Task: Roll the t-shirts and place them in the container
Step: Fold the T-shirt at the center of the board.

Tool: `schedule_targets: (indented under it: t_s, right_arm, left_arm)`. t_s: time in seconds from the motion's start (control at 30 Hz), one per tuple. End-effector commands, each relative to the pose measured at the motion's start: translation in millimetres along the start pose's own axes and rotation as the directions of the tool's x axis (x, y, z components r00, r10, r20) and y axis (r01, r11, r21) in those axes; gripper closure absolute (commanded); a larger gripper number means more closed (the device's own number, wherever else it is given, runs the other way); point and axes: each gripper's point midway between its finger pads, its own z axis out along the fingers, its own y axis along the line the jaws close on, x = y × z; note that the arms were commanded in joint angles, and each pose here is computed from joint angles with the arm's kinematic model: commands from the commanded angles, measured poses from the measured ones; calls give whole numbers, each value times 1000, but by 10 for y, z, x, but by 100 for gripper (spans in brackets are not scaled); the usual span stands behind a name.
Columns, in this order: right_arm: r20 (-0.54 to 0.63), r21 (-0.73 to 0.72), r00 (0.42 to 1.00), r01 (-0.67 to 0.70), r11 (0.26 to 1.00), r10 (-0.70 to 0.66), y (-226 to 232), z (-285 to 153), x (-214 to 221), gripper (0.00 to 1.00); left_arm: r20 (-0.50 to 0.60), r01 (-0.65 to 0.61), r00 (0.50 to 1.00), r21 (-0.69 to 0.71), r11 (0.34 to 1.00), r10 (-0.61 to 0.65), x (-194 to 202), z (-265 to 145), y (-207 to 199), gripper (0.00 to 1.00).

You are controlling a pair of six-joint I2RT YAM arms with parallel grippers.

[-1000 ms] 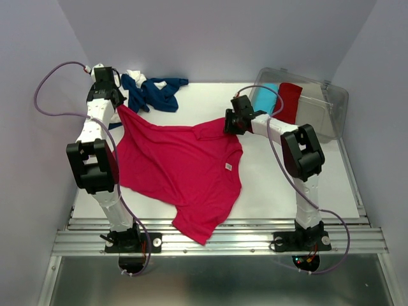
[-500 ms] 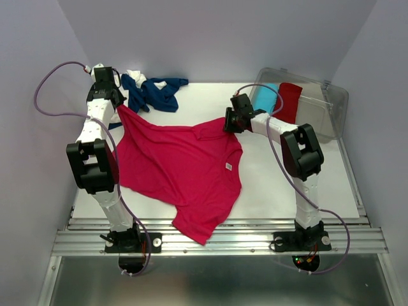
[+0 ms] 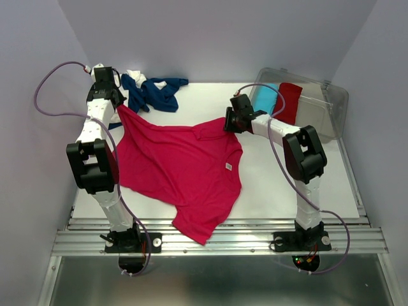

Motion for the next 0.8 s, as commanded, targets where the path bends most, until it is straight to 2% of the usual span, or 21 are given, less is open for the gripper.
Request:
schedule_targets:
  t_s: [0.0,0.3,0.43,0.63,0.77]
  right_arm:
    - [99,-43,995,-6,999,10,188,-173,-296,62]
    - [67,-45,998,-1,999,4,222,-42,-193,64]
    - [61,-46,998,-2,999,5,225,-7,-176,72]
    - [63,-22,998,4,1000,-2,188,24,-188,64]
    - [54,-15,999,4,1000,-4,177,75,-166,65]
  left_arm:
    - [78,-1,997,29,1000,-2,-251,-247,-67,100]
    - [81,-3,997,30,1000,1,-265,-259,-69,100]
    - [79,-3,997,29,1000,1,-260,-253,-69,100]
    - [79,-5,997,29,1000,3,-257,-250,-68,100]
    - [77,-4,997,30,1000,1,-251,-244,-70,100]
